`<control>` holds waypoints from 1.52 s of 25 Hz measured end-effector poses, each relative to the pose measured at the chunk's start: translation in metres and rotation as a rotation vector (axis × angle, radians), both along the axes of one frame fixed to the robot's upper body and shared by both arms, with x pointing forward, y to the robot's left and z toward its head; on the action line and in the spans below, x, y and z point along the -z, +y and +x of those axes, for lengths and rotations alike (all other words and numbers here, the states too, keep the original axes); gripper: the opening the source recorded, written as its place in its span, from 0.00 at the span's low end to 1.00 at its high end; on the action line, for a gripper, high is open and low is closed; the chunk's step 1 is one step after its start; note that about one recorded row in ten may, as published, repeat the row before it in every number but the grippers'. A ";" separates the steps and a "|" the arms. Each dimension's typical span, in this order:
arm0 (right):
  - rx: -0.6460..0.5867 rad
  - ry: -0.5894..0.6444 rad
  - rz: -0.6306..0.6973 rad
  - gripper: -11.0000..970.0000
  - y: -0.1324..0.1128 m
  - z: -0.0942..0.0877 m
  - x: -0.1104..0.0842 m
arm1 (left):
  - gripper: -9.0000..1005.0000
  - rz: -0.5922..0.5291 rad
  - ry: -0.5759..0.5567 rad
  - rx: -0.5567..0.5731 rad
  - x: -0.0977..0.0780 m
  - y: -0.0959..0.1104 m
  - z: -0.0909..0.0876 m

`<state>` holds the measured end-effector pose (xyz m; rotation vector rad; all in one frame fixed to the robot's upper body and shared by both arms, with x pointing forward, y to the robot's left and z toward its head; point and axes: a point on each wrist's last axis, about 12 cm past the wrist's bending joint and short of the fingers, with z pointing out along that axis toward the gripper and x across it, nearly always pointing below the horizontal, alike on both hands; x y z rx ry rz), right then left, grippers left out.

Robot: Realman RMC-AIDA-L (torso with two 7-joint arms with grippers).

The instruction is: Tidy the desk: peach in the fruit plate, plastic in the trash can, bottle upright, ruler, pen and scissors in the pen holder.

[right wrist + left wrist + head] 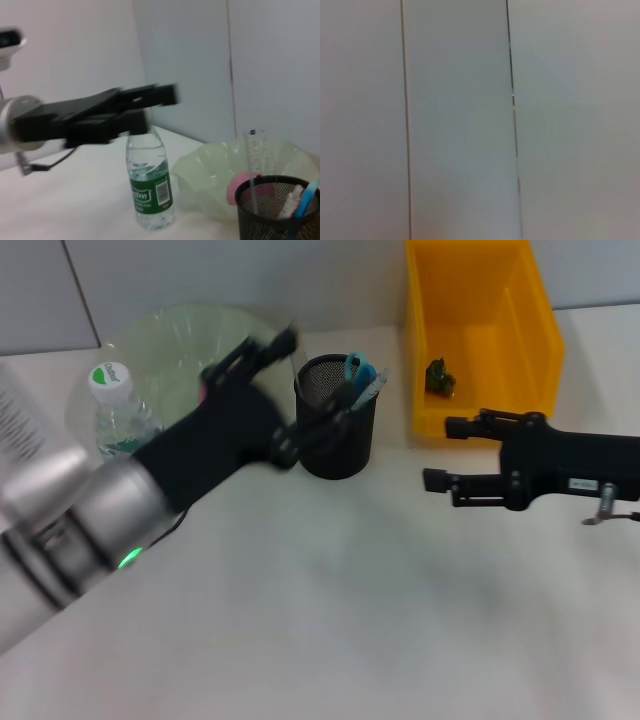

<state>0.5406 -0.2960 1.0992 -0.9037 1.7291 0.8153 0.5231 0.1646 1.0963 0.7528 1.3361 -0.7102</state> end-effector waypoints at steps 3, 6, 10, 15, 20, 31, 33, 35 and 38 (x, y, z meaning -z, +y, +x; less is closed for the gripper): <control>0.006 -0.005 0.028 0.86 -0.009 -0.007 -0.003 | 0.79 -0.005 0.034 0.013 0.005 0.021 -0.019; -0.018 -0.030 0.071 0.86 -0.018 -0.016 -0.009 | 0.79 0.001 0.055 0.017 0.016 0.045 -0.038; -0.017 -0.105 0.131 0.86 -0.032 -0.029 -0.012 | 0.79 0.031 0.083 0.042 0.029 0.061 -0.052; -0.049 -0.109 0.145 0.86 -0.034 -0.041 -0.007 | 0.79 0.083 0.178 0.121 0.055 0.072 -0.062; -0.111 -0.004 0.115 0.86 -0.022 -0.045 0.009 | 0.79 0.042 0.207 0.169 0.060 0.077 -0.061; -0.170 0.058 0.075 0.86 0.006 -0.037 0.024 | 0.79 0.072 0.244 0.204 0.063 0.087 -0.063; -0.173 0.059 0.067 0.86 0.008 -0.035 0.025 | 0.79 0.074 0.246 0.201 0.063 0.087 -0.063; -0.175 0.059 0.062 0.86 0.009 -0.034 0.025 | 0.79 0.074 0.248 0.199 0.063 0.088 -0.064; -0.178 0.058 0.061 0.86 0.010 -0.034 0.024 | 0.79 0.075 0.253 0.195 0.064 0.089 -0.065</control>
